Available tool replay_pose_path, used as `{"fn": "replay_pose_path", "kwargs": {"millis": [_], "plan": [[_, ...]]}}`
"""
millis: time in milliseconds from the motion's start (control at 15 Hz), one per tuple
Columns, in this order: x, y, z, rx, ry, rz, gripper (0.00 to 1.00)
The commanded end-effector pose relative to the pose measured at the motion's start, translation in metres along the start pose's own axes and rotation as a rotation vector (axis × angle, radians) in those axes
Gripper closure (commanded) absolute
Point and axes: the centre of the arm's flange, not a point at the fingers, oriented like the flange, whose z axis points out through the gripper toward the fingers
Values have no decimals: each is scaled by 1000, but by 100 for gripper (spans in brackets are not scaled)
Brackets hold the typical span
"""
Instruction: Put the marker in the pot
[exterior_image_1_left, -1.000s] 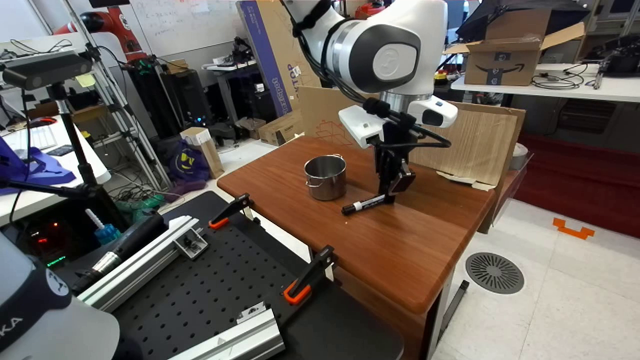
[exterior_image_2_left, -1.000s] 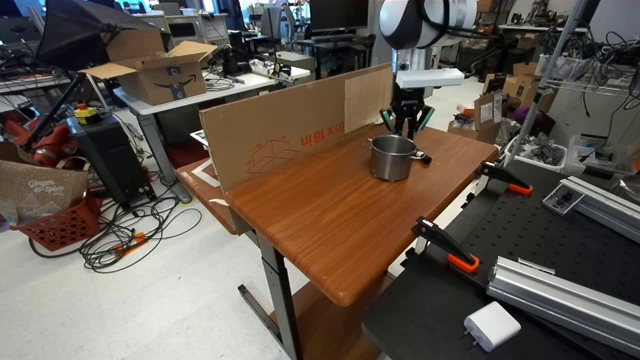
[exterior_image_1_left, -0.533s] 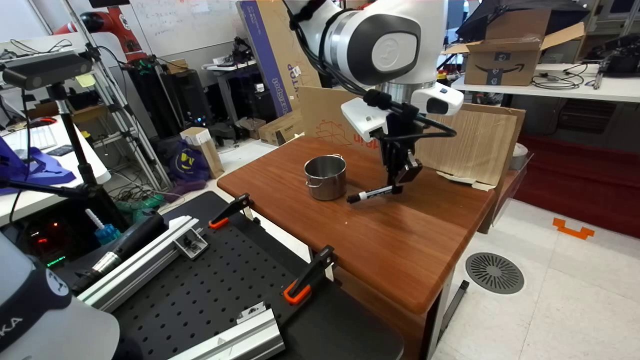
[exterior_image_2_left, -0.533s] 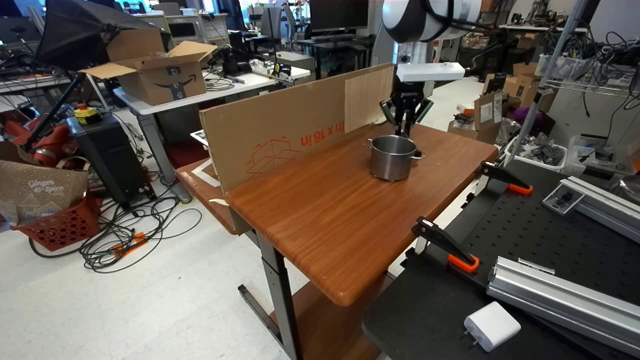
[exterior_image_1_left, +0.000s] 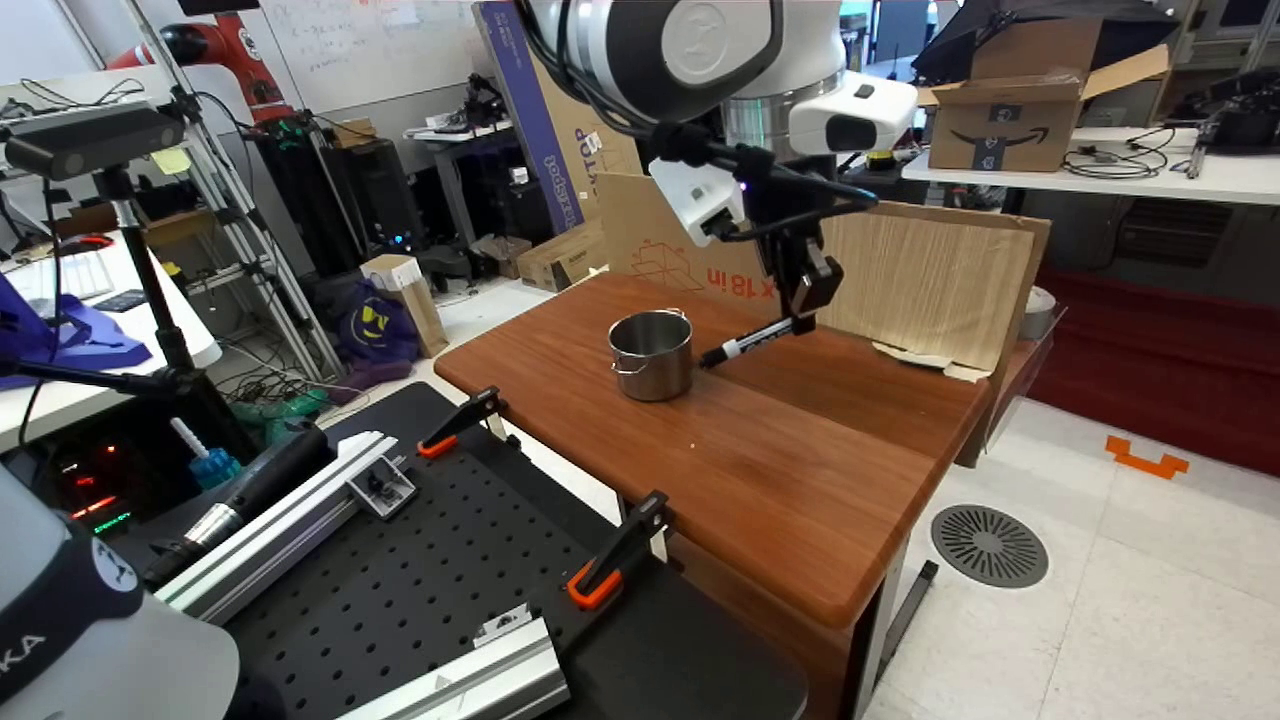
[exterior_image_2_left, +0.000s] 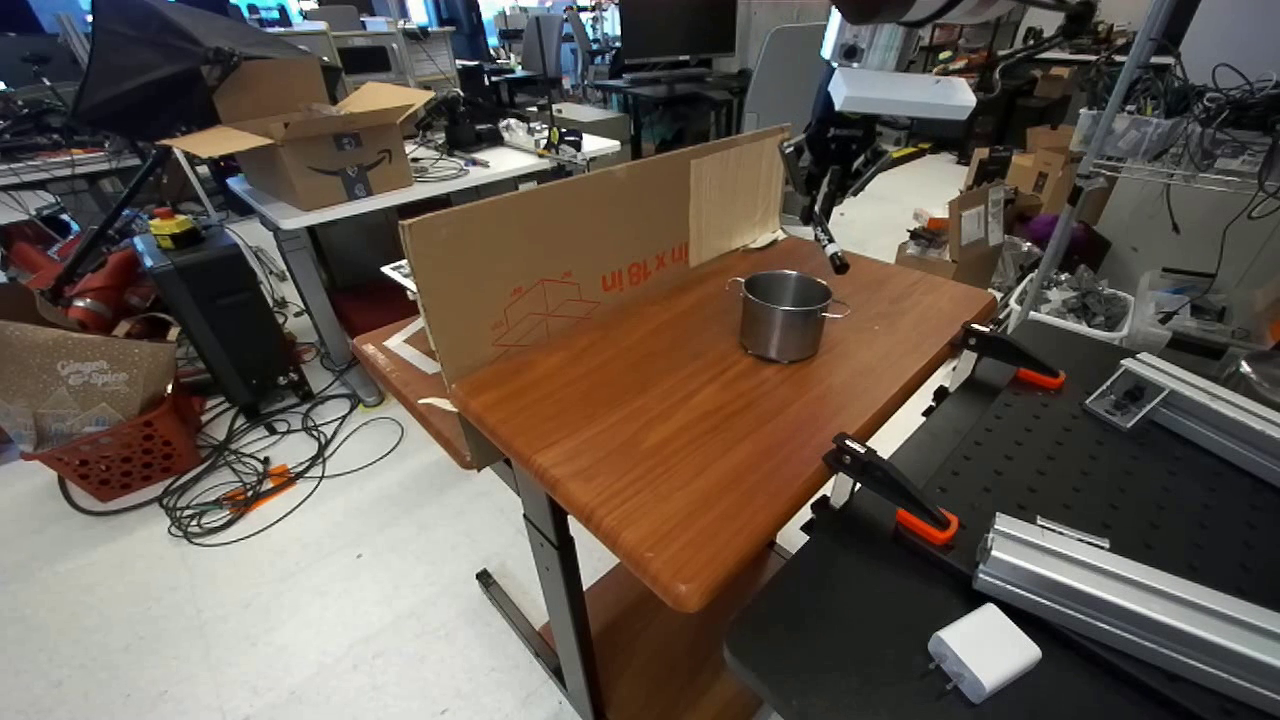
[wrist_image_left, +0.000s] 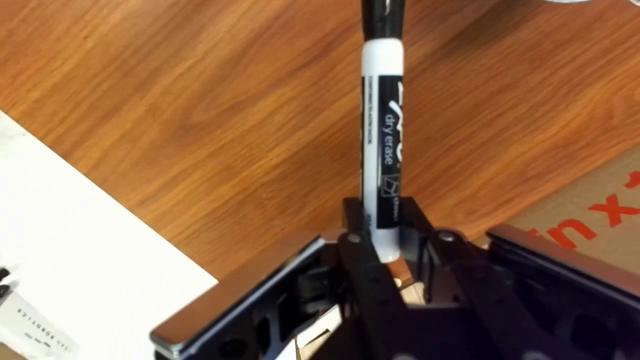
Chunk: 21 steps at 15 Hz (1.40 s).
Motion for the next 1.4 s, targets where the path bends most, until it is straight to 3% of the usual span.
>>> {"fn": "replay_pose_path", "kwargs": {"millis": [0, 400, 933, 1333], "plan": [[-28, 1, -23, 32, 99, -10, 95], [-48, -19, -45, 74, 171, -46, 95], [-80, -59, -37, 77, 193, -130, 95], [-82, -73, -30, 74, 218, -149, 95]]}}
